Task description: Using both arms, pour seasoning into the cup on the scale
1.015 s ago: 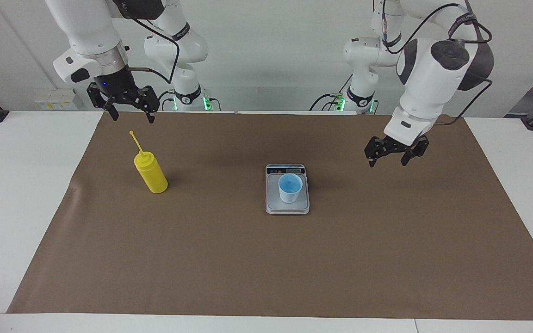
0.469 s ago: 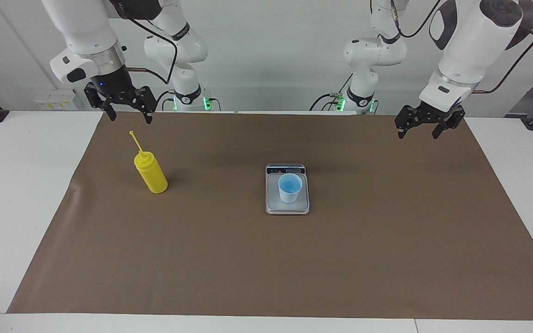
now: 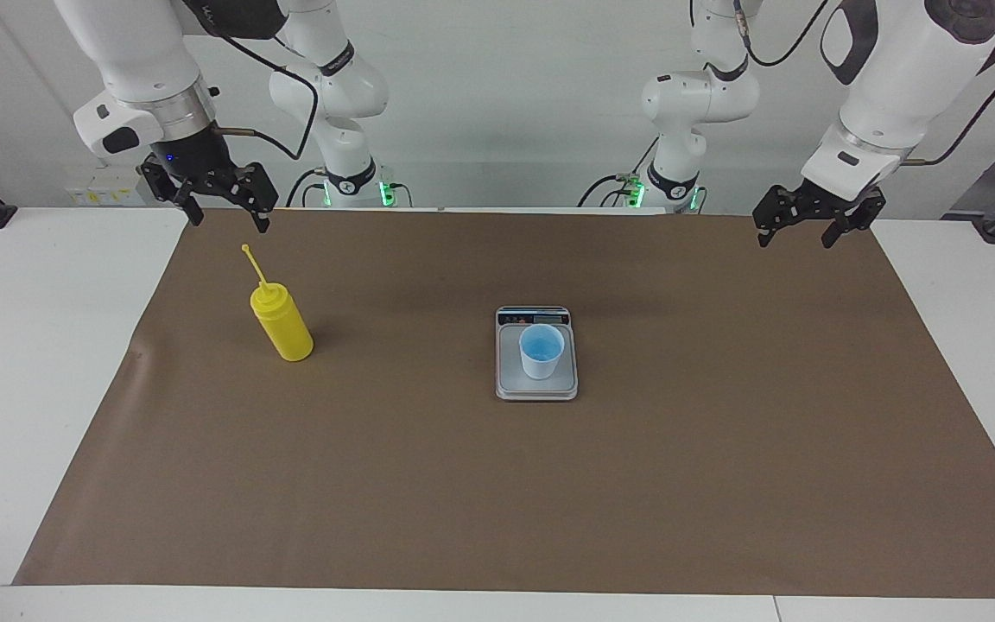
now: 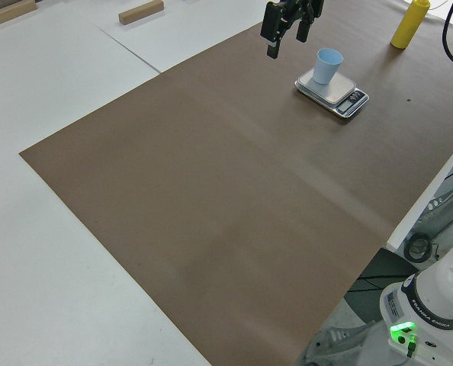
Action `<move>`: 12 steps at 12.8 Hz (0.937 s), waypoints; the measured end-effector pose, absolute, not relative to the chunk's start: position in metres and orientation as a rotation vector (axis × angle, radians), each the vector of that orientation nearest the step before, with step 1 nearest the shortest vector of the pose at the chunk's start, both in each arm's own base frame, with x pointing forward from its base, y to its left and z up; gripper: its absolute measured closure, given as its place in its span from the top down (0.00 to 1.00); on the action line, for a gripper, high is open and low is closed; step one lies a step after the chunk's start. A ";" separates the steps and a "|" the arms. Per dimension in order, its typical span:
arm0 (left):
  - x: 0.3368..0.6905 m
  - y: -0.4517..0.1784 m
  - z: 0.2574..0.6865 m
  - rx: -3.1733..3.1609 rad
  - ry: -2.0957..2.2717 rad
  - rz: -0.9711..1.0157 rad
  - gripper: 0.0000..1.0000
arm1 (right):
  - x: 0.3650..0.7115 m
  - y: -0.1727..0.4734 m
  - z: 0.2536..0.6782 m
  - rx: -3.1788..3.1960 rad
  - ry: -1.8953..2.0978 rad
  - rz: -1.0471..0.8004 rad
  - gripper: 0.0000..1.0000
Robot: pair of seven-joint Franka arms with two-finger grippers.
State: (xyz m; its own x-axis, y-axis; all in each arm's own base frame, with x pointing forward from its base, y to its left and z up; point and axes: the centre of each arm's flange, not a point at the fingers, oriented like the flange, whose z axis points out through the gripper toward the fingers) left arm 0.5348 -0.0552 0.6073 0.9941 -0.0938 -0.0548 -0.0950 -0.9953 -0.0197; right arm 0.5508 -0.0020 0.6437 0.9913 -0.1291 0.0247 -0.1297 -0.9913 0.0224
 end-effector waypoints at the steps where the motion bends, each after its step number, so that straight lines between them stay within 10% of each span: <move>1: 0.535 -0.054 0.611 -3.116 0.146 0.073 1.00 | 0.553 -0.003 0.643 3.110 -0.222 0.059 1.00; 12: 0.535 -0.046 0.630 -3.160 0.115 0.012 1.00 | 0.547 -0.069 0.549 2.930 -1.438 -0.256 1.00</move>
